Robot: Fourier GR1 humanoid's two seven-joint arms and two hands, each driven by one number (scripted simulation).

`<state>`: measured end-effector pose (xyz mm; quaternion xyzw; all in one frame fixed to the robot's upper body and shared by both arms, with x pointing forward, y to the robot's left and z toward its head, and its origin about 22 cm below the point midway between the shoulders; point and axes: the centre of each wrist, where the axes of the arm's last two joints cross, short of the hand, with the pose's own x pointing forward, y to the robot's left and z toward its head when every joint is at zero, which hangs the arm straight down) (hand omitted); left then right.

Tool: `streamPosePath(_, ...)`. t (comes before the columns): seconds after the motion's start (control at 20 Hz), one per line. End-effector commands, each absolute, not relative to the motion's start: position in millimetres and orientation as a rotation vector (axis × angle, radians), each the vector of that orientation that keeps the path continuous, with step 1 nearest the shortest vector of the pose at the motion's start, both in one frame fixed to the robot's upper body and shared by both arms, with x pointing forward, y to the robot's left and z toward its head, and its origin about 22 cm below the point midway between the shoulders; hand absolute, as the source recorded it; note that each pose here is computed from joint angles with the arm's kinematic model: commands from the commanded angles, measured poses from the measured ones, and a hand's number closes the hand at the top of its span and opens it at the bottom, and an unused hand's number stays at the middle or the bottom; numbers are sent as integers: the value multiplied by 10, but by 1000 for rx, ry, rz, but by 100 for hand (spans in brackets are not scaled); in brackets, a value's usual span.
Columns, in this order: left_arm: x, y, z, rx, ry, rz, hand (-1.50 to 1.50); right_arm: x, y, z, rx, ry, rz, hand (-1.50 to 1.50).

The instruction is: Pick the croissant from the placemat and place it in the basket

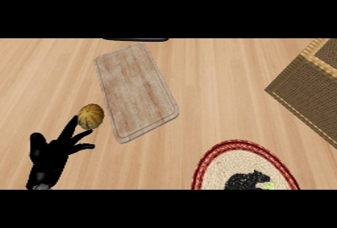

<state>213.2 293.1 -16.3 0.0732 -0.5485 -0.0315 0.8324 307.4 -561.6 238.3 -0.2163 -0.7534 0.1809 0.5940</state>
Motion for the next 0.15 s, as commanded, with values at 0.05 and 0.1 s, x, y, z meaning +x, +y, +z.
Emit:
streamPosePath(0.05,2099,2849,-383,136,-1057,-82,0,2857,-5820,2426,-530,-1746,345,-150)
streamPosePath(0.1,2001,2805,-424,105,-1066,-74,0,2748,-5900,2543,-518,-1732,328,-150)
